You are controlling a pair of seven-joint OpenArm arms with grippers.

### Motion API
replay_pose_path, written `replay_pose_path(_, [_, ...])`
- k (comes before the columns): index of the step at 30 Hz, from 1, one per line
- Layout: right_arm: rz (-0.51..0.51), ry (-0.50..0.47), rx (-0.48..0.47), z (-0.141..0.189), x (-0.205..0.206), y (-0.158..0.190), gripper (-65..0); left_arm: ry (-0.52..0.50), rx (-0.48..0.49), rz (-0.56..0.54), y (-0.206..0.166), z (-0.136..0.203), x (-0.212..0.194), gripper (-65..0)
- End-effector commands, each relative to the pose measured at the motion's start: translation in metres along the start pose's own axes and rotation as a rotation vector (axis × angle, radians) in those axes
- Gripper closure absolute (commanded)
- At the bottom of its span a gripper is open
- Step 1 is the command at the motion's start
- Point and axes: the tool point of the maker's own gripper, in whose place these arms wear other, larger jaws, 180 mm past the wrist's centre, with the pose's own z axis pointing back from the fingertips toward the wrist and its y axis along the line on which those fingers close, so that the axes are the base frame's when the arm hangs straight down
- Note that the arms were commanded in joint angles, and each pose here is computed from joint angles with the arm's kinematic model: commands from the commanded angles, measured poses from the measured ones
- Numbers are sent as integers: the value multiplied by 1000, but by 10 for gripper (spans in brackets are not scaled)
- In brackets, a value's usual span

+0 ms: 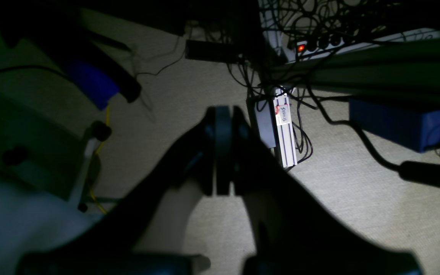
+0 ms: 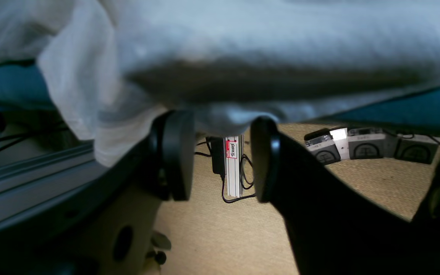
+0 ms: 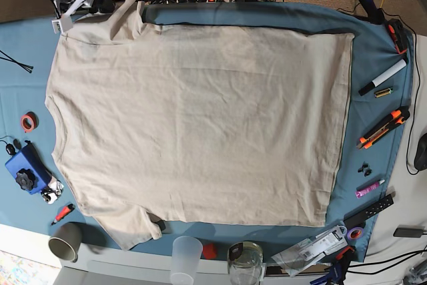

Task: Fold the T-shirt properly
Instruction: 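Close the right gripper on the shirt edge at the shoulder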

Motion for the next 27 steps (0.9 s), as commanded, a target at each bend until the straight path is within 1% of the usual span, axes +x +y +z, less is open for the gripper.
replay_pose_path(1, [19,-77,20,2,21,4,-245,-10,-2,-5,0,5,2,0])
replay_pose_path(5, [20,-76,21,2,20,4,-244,-10,-2,-5,0,5,2,0])
replay_pose_path(7, [13,-86,38,2,23,7,-241,-10,-2,-5,0,5,2,0])
replay_pose_path(8, [6,-88,57,3,23,11,-211,-10,-2,-5,0,5,2,0])
replay_pose_path(11, [-18,-95,124,4,24,22,-72,-10,-2,-5,0,5,2,0])
replay_pose_path(13, [-23,-100,139,4,25,25,-9,-10,-2,-5,0,5,2,0])
replay_pose_path(14, [-22,-102,139,4,26,25,0,-10,-2,-5,0,5,2,0])
replay_pose_path(21, [-22,-108,113,11,28,18,0,-9,-2,-5,0,5,2,0])
replay_pose_path(25, [-16,-137,107,34,31,19,0,-9,-3,-5,0,5,2,0])
replay_pose_path(27, [4,-160,81,48,36,18,0,-14,-6,-2,-1,6,5,0])
